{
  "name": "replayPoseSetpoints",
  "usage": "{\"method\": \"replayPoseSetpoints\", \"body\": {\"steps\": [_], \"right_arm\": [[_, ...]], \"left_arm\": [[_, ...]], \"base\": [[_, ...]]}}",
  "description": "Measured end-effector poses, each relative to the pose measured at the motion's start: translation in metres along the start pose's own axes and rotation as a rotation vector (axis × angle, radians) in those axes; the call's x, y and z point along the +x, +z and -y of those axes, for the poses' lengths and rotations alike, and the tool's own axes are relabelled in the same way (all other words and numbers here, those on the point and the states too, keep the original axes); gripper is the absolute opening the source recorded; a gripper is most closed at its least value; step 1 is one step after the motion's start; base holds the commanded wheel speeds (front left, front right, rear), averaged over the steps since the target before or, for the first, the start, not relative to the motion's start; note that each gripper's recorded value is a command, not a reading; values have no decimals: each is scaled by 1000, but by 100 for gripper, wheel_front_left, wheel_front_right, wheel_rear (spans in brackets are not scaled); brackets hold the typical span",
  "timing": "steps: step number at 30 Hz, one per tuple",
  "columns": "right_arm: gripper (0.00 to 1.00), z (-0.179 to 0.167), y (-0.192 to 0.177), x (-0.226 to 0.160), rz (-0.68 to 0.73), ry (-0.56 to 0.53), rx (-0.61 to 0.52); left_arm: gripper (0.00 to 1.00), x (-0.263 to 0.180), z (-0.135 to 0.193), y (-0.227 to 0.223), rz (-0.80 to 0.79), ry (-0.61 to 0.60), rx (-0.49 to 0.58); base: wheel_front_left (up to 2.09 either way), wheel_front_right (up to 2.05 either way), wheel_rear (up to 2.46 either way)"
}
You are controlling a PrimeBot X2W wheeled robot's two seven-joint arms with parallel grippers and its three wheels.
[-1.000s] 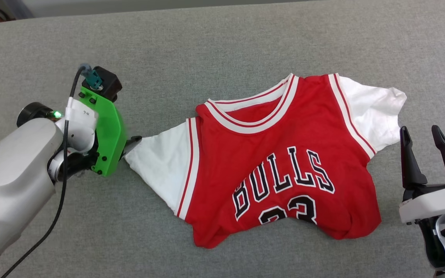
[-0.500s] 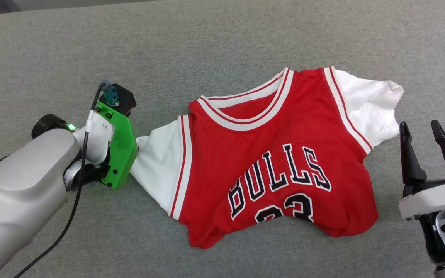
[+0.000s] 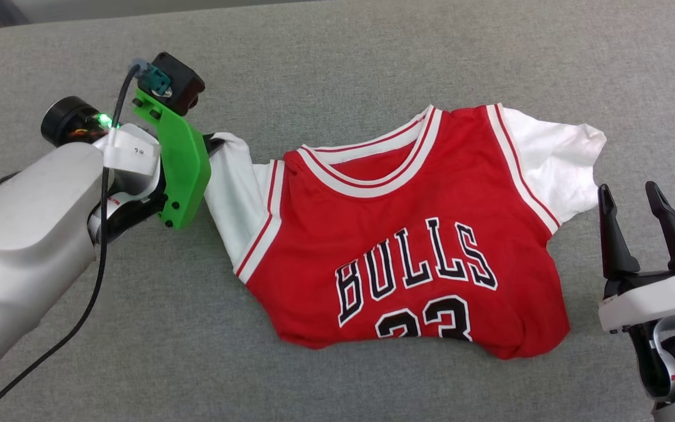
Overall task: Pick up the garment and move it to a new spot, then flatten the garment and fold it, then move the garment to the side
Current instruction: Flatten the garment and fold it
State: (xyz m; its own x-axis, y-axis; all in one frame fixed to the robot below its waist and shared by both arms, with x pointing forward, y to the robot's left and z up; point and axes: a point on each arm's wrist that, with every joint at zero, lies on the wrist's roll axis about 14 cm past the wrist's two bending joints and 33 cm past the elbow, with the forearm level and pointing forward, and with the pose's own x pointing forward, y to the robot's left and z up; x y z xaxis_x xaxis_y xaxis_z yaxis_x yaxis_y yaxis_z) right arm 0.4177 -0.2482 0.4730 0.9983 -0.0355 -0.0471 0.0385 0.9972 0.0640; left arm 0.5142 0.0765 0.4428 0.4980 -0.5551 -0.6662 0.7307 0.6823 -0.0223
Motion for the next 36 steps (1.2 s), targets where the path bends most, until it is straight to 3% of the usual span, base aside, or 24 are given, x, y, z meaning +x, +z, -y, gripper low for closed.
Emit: {"method": "replayPoseSetpoints", "body": {"steps": [4, 10, 13, 19, 20, 28, 36], "right_arm": [[100, 5, -3, 0, -5, -13, -4], [100, 14, -5, 0, -4, -39, -13], [100, 21, -7, -2, -10, -60, -20], [100, 29, -6, -4, -8, -80, -26], [100, 29, -1, -3, 7, -73, -32], [100, 35, 46, 8, 104, -37, -114], [100, 22, 91, 39, 105, 72, -227]], "left_arm": [[0, 16, 1, 7, 33, -10, -17], [0, 43, -19, -28, -73, 48, -56], [0, 49, -36, -53, -158, 102, -26], [0, 54, -38, -55, -140, 113, -61], [100, 49, -38, -45, -57, 130, -53], [100, 3, -54, 22, 405, 293, -43], [100, -64, -57, 56, 657, 484, -42]], "base": [[0, 0, 0], [0, 0, 0], [0, 0, 0], [0, 0, 0], [0, 0, 0], [0, 0, 0], [0, 0, 0]]}}
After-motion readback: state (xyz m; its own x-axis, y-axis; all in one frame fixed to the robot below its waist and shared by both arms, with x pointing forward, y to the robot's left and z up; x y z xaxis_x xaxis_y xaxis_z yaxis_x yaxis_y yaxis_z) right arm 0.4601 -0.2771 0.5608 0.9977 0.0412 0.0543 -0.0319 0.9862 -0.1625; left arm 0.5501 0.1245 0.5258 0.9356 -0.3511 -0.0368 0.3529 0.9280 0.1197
